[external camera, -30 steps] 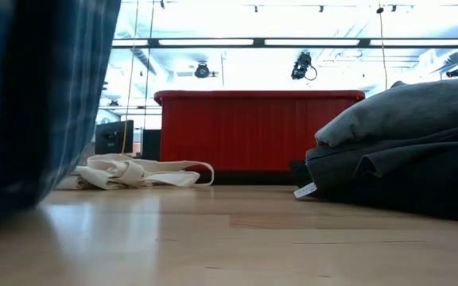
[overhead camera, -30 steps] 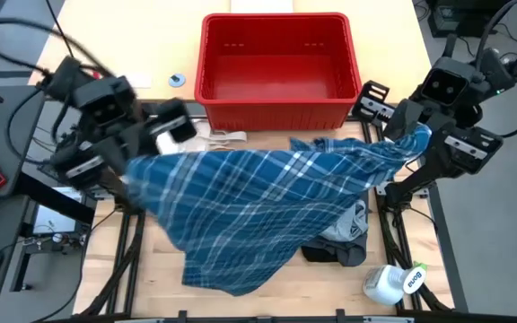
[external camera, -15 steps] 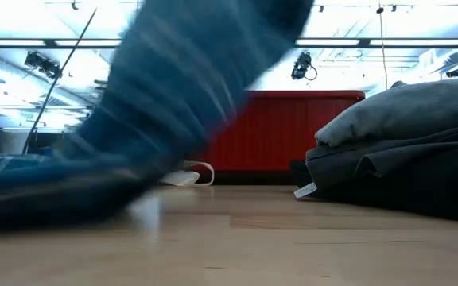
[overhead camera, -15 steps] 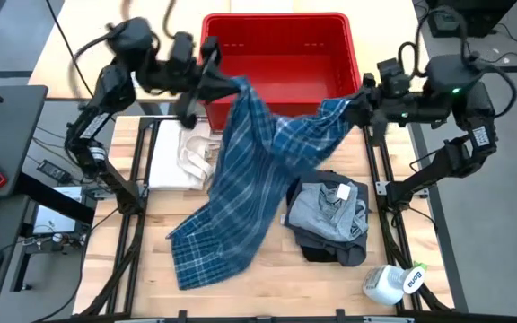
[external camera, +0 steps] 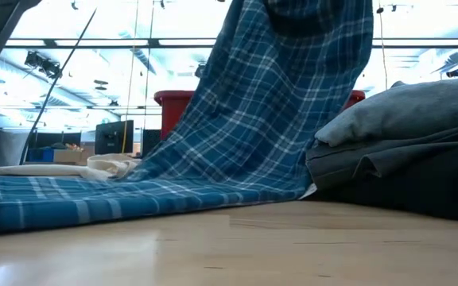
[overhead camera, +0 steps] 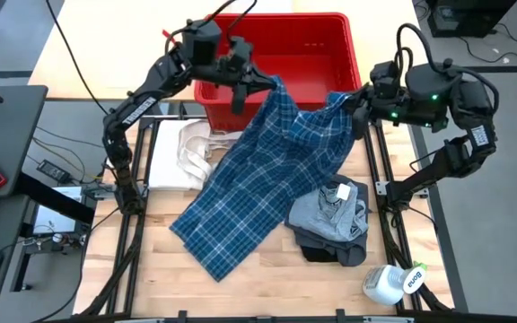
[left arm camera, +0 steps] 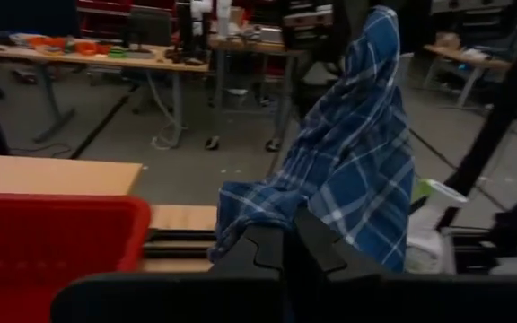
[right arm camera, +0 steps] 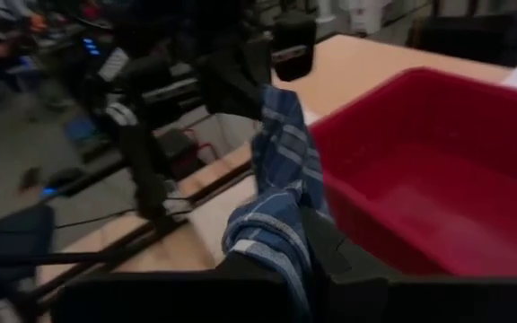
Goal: Fold Laundry from Bin
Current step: Fold the blue checkered pants
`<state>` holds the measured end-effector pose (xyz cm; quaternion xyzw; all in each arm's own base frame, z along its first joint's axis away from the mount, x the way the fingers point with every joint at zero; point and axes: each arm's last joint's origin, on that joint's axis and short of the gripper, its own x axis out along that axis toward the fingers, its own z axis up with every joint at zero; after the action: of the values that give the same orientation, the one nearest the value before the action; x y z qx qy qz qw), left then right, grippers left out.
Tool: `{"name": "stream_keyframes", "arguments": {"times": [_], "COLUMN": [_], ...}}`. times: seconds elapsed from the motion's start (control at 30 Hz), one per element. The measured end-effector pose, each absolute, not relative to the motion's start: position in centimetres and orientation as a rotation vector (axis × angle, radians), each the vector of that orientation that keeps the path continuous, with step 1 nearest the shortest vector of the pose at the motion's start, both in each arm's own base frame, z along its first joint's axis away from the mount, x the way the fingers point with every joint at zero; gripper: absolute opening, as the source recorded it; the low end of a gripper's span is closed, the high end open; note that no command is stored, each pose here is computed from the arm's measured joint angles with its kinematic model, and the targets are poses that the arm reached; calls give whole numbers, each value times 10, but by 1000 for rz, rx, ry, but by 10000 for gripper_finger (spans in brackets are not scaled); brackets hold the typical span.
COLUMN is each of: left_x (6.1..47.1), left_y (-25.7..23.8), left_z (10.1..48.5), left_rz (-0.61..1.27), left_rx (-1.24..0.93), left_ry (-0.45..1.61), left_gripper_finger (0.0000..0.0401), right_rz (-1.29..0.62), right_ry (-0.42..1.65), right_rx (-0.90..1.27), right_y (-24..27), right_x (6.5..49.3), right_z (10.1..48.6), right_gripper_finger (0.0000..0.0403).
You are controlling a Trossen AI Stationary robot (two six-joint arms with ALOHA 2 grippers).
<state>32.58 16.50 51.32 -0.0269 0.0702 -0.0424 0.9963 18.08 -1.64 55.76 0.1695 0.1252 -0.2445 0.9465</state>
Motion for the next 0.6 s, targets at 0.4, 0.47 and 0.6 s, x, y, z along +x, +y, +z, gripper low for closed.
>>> {"name": "stream_keyframes", "arguments": {"times": [0.4,0.47,0.6], "left_x": [306,304,300], "left_y": [198,200,199], "left_z": [505,502,491], "left_rz": [21,27,67], "left_rx": [-117,-131,-117], "left_ry": [210,232,349], "left_gripper_finger": [4,4,4], "right_rz": [-513,-504,-516], "right_ry": [406,421,432], "right_rx": [265,257,259], "right_y": [-26,-28,-33], "right_x": [215,223,239], "right_z": [521,514,498], "right_gripper_finger": [12,12,12]}}
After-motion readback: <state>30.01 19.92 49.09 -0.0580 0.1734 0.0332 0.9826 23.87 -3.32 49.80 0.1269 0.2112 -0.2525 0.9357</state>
